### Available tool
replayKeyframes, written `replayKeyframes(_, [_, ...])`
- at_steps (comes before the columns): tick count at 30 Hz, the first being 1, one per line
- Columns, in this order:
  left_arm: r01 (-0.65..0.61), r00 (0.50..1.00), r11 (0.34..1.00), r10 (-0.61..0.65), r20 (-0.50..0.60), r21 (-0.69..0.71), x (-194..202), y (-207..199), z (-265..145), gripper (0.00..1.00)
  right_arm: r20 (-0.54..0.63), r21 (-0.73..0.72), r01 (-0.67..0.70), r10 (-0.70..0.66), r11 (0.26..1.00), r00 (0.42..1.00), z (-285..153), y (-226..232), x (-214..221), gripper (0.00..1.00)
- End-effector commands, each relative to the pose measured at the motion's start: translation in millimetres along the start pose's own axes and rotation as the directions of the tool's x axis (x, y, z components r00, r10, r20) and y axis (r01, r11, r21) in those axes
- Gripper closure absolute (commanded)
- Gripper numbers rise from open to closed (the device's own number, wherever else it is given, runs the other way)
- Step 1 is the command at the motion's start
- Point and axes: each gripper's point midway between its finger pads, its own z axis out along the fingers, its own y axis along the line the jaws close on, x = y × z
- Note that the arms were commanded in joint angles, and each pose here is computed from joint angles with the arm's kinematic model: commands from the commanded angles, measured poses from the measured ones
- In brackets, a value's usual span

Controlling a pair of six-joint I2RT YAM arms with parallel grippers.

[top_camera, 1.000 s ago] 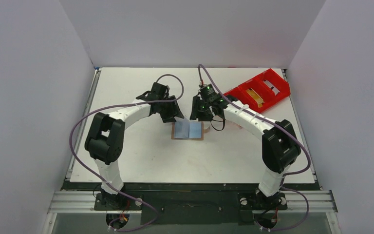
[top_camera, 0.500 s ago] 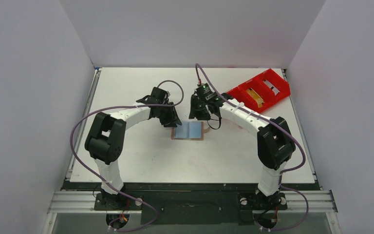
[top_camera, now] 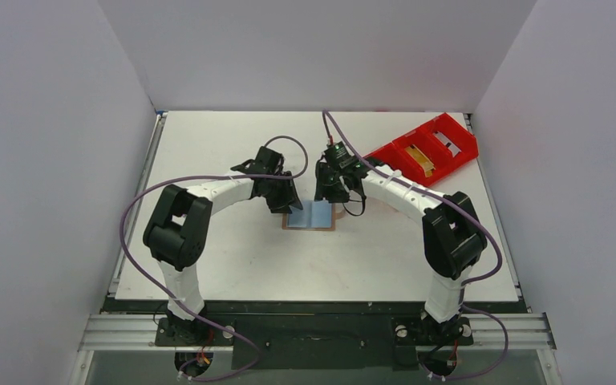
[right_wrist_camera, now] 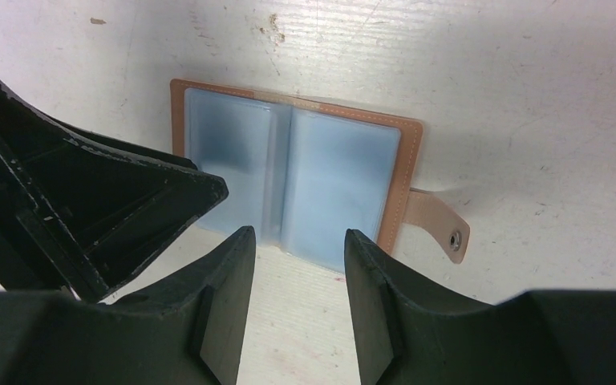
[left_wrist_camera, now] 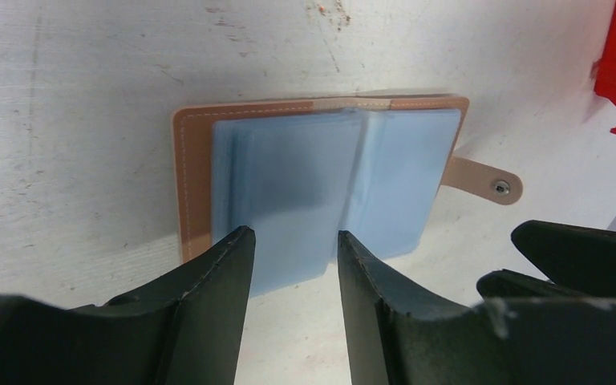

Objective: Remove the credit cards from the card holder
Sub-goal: Remove the credit card from the card holder.

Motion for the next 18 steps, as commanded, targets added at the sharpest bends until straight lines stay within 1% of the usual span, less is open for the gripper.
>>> replayKeyframes(1, [-0.024,0.998,0.999,0.026,0.053,-0.034,-7,6,-10,0.59,0.030,-0.012,0.006,-0.005,1.000,1.000,-3,-2,-7,0.58])
replayKeyframes(5, [-0.025,0.998,0.999,0.027,0.052,-0.040,-5,8,-10,0.59,0.020,-0.009,-0.015,0.015,1.000,1.000,5,-10,-2,0.59])
replayKeyframes(7, [-0.029,0.998,0.999,0.031,0.052,-0.042,-5,8,-9,0.59,0.012,0.005,-0.021,0.021,1.000,1.000,11,-17,0,0.61])
replayKeyframes(11, [-0.037,0.998,0.998,0.039,0.045,-0.048,-3,7,-7,0.61,-0.007,0.039,-0.034,0.034,0.999,0.999,23,-33,7,0.70])
replayKeyframes(12, [-0.040,0.998,0.998,0.042,0.042,-0.048,-3,6,-6,0.62,-0.007,0.041,-0.035,0.035,0.999,0.999,26,-35,7,0.77])
replayKeyframes(14, [-0.044,0.998,0.998,0.045,0.037,-0.049,-1,5,-4,0.64,-0.028,0.055,-0.030,0.031,0.998,0.999,34,-40,14,0.84])
replayKeyframes(18, [-0.049,0.998,0.998,0.051,0.030,-0.050,1,4,0,0.67,-0.059,0.067,-0.006,0.010,0.998,0.998,48,-42,21,0.88])
